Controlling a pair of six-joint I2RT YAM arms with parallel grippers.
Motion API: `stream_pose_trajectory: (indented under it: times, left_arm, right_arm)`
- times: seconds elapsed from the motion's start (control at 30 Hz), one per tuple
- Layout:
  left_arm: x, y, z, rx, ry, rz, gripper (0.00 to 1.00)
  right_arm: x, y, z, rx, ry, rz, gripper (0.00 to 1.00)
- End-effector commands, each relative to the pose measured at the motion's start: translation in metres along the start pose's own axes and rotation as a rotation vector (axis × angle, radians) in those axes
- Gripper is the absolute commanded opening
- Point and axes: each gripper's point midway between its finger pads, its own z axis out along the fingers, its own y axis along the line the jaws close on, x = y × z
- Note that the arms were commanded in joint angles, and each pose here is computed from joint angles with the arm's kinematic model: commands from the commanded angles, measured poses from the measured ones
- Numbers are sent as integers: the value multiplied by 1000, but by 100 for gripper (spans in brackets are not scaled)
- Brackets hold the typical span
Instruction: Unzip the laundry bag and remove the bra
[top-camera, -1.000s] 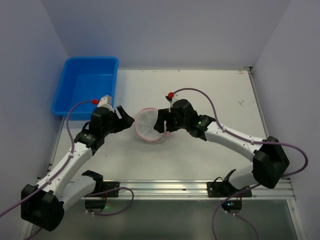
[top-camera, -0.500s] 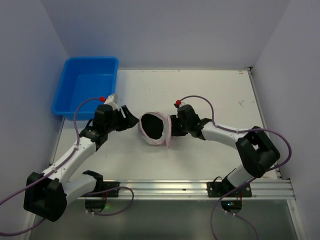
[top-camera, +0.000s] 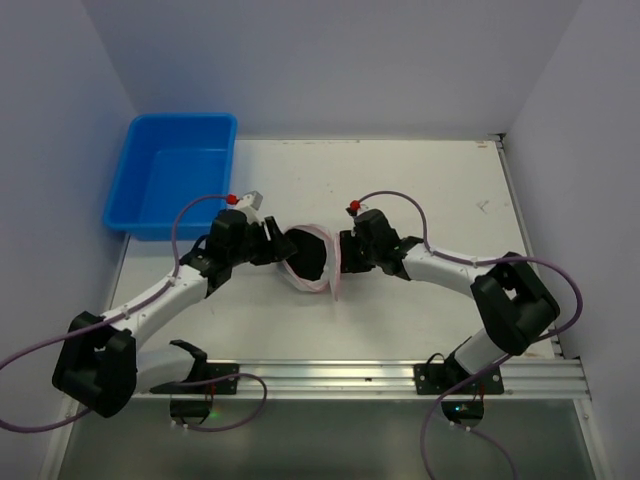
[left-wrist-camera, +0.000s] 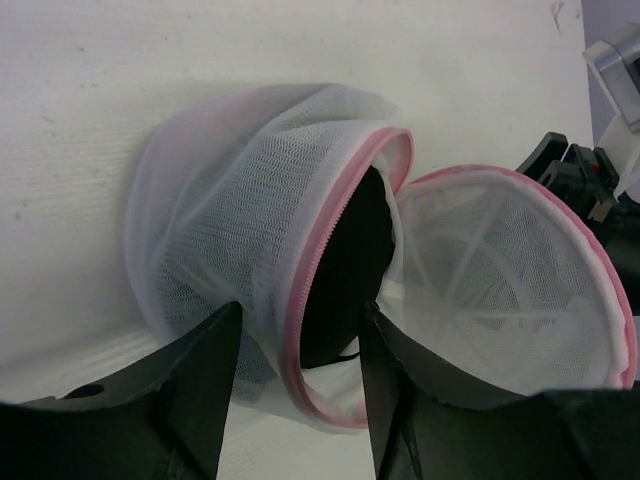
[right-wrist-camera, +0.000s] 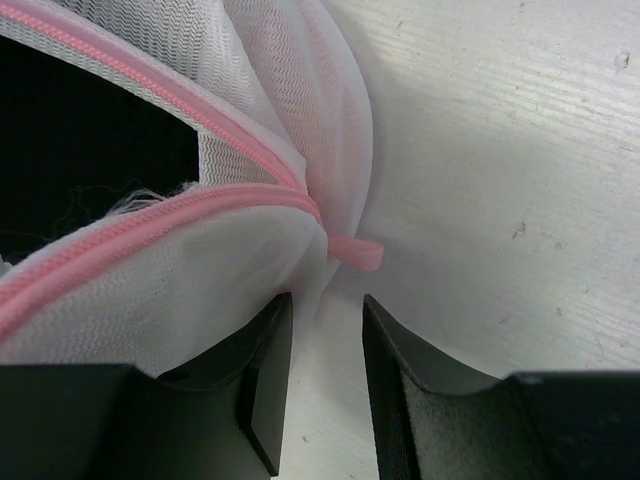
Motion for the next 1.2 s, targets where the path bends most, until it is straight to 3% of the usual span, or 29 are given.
stream_pose_trajectory:
  times: [0.0, 0.03, 0.07, 0.1, 0.17, 0.3, 0.5, 0.67, 0.8, 1.0, 1.03, 1.17]
  left_arm:
    - [-13, -12, 9, 1, -62, 59, 52]
    - [-13, -6, 9, -32, -70, 53, 42]
    - [-14, -5, 8, -41, -79, 47, 22]
    - [-16, -5, 7, -47, -91, 47, 14]
    - [-21, -11, 3, -40, -115, 53, 0]
    - [-21, -19, -5, -49, -113, 66, 0]
    - [-18, -20, -12, -50, -111, 46, 0]
    - [-11, -10, -10, -86, -96, 34, 0]
    - [-5, -3, -9, -109, -82, 21, 0]
    - [-10, -2, -19, -133, -98, 31, 27]
    - [-14, 2, -23, -167, -110, 44, 37]
    - [-43, -11, -43, -191, -177, 72, 60]
  right_arm:
    - [-25, 11, -7, -25, -79, -33, 37]
    - [-30, 10, -18, -6, -93, -35, 38]
    - [-37, 3, -25, 40, -118, -33, 38]
    - [-33, -6, -36, 85, -93, -32, 40]
    - [-60, -11, -70, 156, -200, -53, 44]
    - [-79, -11, -133, 222, -268, -73, 56]
    - [-96, 71, -185, -124, -354, -87, 66]
    - [-70, 121, -160, -341, -232, -78, 67]
    - [-49, 103, -111, -303, -172, 15, 66]
    - [-17, 27, -58, -106, -121, 147, 64]
    - [-13, 20, -54, -90, -111, 158, 64]
    - [5, -5, -35, -23, -55, 189, 64]
